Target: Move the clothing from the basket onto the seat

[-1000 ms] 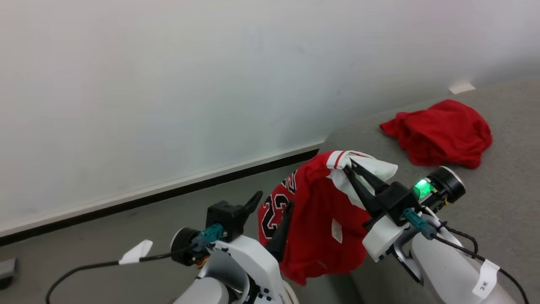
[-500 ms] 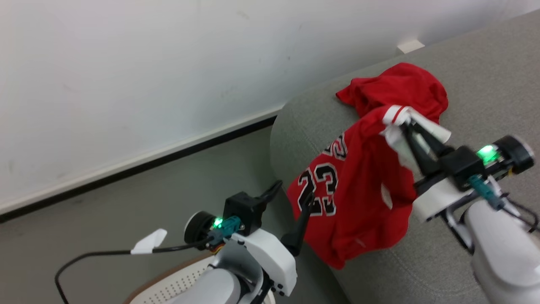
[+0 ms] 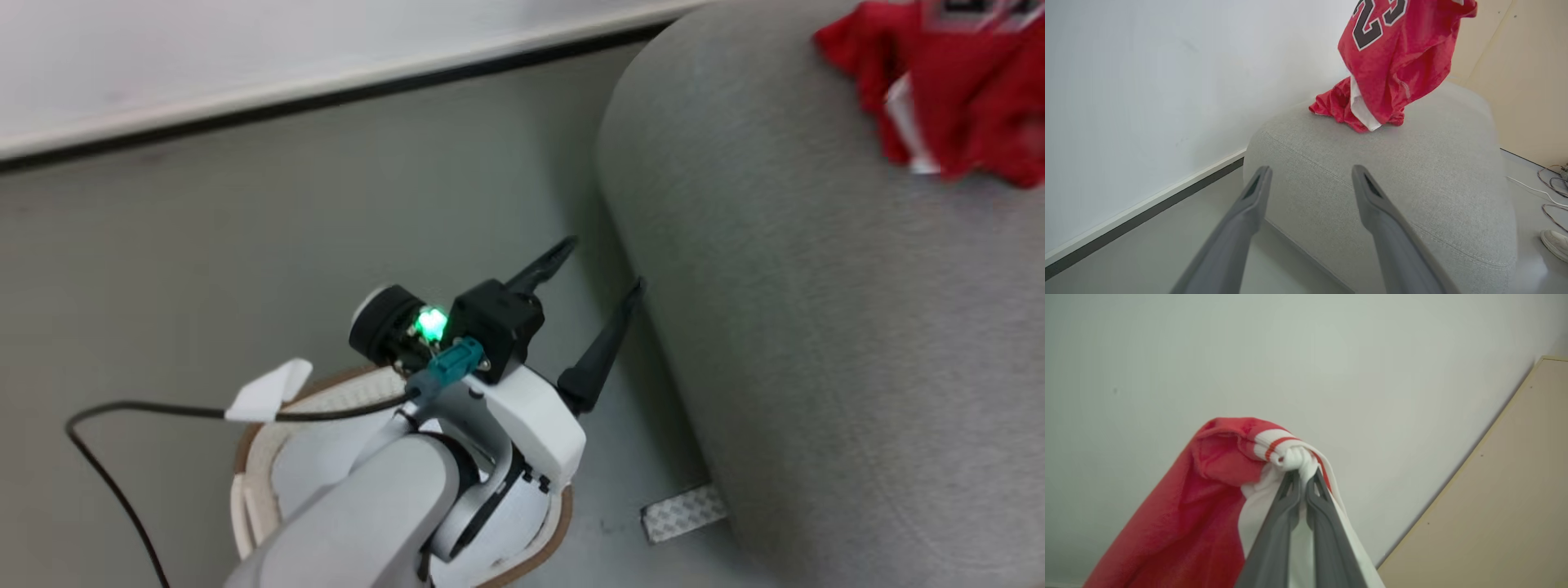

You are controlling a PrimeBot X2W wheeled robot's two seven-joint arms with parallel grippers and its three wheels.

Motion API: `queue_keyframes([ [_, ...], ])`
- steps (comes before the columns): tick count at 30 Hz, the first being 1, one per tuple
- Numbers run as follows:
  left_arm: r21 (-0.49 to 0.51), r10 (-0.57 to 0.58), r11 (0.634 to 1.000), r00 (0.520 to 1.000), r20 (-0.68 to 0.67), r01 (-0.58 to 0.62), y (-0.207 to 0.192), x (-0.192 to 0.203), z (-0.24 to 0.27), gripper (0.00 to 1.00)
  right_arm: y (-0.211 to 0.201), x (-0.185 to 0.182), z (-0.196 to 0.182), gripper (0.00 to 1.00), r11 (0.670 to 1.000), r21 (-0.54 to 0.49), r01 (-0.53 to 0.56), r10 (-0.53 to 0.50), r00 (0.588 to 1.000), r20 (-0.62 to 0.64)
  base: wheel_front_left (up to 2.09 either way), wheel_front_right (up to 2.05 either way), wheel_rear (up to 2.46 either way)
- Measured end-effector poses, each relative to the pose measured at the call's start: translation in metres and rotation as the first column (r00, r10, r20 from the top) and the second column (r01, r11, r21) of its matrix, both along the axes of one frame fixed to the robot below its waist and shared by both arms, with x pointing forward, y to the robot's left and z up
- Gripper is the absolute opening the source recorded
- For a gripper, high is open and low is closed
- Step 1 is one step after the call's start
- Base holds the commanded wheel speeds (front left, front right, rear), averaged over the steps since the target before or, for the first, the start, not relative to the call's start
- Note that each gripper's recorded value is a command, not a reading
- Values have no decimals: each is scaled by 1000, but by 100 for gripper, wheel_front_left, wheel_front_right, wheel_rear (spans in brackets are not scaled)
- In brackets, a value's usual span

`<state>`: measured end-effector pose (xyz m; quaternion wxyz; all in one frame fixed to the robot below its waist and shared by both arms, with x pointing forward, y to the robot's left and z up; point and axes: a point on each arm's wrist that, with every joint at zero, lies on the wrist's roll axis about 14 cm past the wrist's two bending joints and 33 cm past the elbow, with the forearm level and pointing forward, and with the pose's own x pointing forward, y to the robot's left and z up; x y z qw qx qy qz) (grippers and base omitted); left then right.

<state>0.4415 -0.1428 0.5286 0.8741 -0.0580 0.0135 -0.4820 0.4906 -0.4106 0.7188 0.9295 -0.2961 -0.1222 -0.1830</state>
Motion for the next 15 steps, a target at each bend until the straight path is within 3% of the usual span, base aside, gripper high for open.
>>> queue_keyframes([
  [3, 4, 31, 1000, 999, -30, -31, 13, 16, -18, 100, -39, 7, 15, 0, 994, 4, 106, -106, 994, 40, 0, 0, 0],
  [5, 10, 53, 999, 997, -54, -53, 22, 24, -32, 100, -64, 10, 3, 0, 982, 8, 188, -188, 982, 6, 0, 0, 0],
  [11, 51, 117, 992, 986, -121, -112, 47, 35, -68, 100, -100, 7, -121, 0, 929, 155, 336, -301, 929, -214, 0, 0, 0],
  [15, 93, 148, 987, 976, -162, -134, 62, 31, -88, 100, -96, -10, -194, 0, 889, 241, 389, -309, 899, -312, 0, 0, 0],
])
